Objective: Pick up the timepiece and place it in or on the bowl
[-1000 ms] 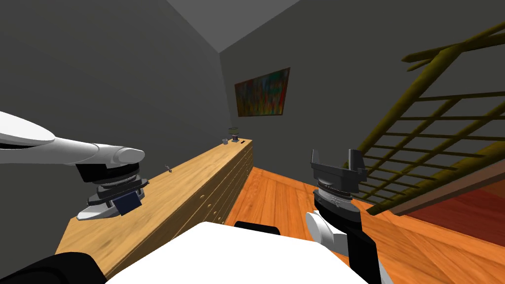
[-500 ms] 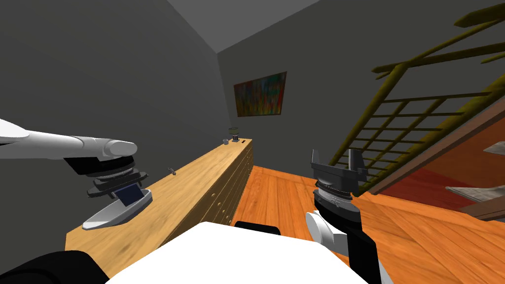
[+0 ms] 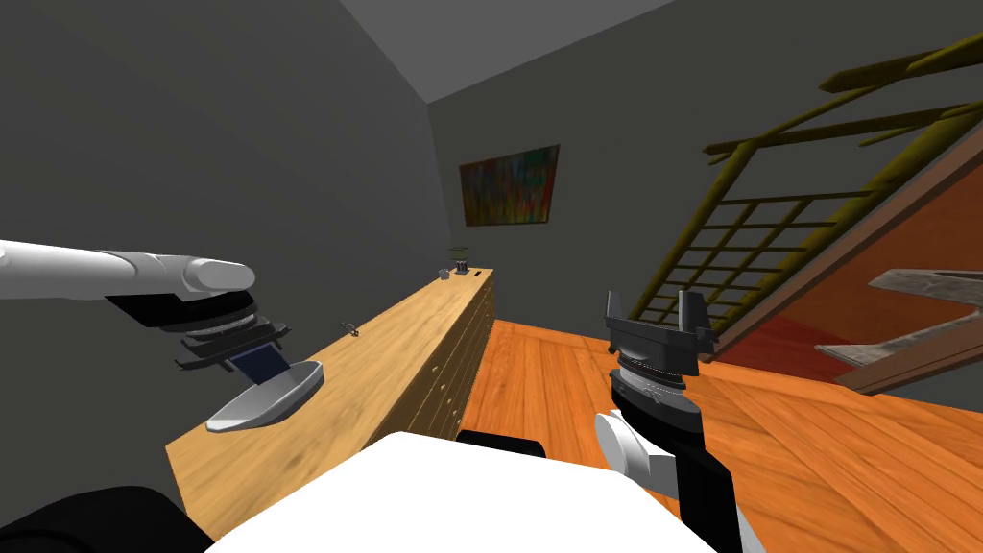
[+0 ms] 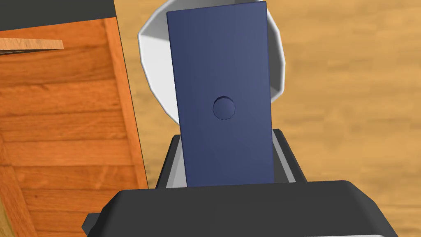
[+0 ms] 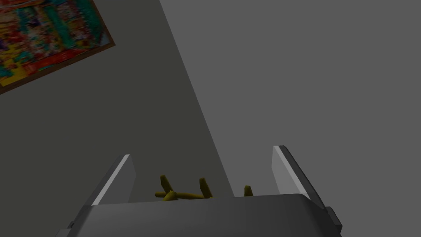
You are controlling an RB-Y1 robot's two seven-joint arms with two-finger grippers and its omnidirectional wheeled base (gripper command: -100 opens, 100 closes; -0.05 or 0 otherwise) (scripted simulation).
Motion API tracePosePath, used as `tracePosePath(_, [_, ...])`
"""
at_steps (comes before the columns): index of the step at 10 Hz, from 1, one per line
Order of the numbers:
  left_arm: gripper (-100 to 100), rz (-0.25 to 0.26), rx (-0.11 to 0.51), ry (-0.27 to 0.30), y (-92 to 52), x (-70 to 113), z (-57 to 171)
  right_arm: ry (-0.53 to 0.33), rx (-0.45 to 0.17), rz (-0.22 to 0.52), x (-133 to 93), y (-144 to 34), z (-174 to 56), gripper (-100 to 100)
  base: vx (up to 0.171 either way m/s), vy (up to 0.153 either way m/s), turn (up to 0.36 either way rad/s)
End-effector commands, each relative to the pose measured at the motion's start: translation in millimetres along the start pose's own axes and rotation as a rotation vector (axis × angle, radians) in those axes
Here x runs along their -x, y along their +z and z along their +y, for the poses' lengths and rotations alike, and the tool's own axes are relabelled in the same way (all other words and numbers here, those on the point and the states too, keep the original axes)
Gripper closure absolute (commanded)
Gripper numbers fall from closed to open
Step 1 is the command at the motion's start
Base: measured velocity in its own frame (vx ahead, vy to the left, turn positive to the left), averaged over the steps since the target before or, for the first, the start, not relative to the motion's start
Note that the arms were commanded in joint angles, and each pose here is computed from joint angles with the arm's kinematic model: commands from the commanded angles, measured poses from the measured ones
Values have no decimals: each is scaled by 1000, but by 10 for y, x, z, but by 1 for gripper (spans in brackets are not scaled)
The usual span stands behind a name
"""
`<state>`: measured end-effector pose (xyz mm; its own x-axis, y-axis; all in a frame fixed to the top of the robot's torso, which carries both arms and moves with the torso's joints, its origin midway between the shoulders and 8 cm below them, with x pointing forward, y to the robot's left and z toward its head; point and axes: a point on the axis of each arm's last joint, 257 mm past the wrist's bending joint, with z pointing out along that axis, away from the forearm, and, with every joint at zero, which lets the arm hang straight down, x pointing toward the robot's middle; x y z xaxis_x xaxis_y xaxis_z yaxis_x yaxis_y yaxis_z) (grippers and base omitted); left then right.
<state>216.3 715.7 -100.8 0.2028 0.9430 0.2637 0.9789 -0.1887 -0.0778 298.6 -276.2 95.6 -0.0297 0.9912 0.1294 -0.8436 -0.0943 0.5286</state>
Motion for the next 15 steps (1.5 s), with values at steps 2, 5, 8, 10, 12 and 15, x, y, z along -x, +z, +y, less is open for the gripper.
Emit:
tracePosePath(2, [100, -10, 41, -28, -91, -2, 82, 0, 0, 0, 0, 0, 0, 0, -73, 103, -37])
tracePosePath(5, [-100, -8, 32, -22, -62, 6, 55, 0, 0, 0, 0, 0, 0, 0, -13, 18, -4])
tracePosePath(8, [-100, -8, 32, -22, -61, 6, 54, 0, 0, 0, 0, 0, 0, 0, 0, 0, 0])
tracePosePath(10, [-100, -7, 33, -9, -243, 18, 153, 0, 0, 0, 0, 0, 0, 0, 0, 9, 43])
tracePosePath(12, [-100, -6, 34, 0, -367, 30, 219, 0, 0, 0, 0, 0, 0, 0, 4, 26, 60])
tracePosePath(15, [-100, -4, 35, 18, -617, 64, 343, 0, 0, 0, 0, 0, 0, 0, 6, 24, 54])
